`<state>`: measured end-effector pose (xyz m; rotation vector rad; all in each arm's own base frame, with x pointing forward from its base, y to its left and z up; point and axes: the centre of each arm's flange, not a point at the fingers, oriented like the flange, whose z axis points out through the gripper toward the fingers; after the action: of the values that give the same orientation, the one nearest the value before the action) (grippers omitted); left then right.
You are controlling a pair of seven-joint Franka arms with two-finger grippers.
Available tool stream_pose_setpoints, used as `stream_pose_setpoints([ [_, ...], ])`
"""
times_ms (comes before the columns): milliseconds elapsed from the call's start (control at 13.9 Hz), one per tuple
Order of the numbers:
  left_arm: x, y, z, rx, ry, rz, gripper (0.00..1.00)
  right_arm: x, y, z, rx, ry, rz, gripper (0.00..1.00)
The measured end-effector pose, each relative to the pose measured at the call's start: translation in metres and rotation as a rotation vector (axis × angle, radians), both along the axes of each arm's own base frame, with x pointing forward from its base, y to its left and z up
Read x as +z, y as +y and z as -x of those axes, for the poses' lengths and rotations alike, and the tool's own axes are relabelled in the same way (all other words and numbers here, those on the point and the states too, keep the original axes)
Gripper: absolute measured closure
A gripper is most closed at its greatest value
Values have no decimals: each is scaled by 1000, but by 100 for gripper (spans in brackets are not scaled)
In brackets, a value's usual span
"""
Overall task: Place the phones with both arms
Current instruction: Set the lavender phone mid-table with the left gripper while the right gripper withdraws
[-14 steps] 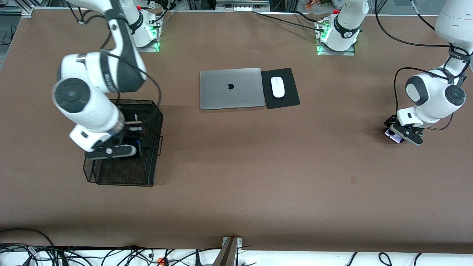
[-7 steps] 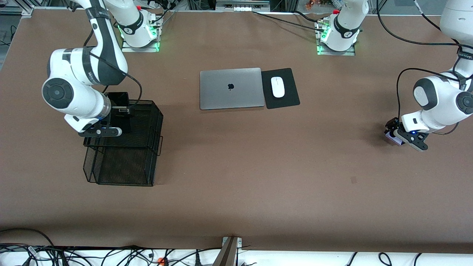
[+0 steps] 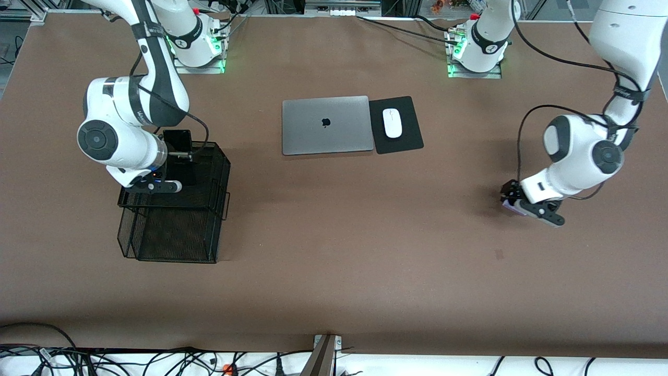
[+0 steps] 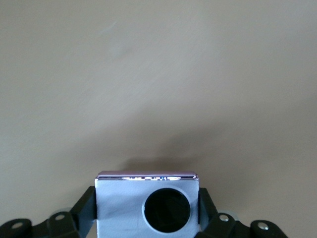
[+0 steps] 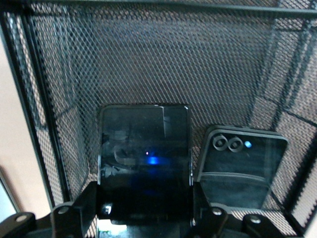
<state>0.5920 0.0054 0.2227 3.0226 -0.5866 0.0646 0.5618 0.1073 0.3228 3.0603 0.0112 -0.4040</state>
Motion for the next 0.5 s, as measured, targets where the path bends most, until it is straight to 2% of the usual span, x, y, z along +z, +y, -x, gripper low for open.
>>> stream_pose_setpoints([
  [215,12,-76,-9,120,12,6,16,-12,6,-5,-12,-25,-10,21],
  [502,30,-166,-21,246,95,-21,16,-17,7,-10,-34,-43,-22,21],
])
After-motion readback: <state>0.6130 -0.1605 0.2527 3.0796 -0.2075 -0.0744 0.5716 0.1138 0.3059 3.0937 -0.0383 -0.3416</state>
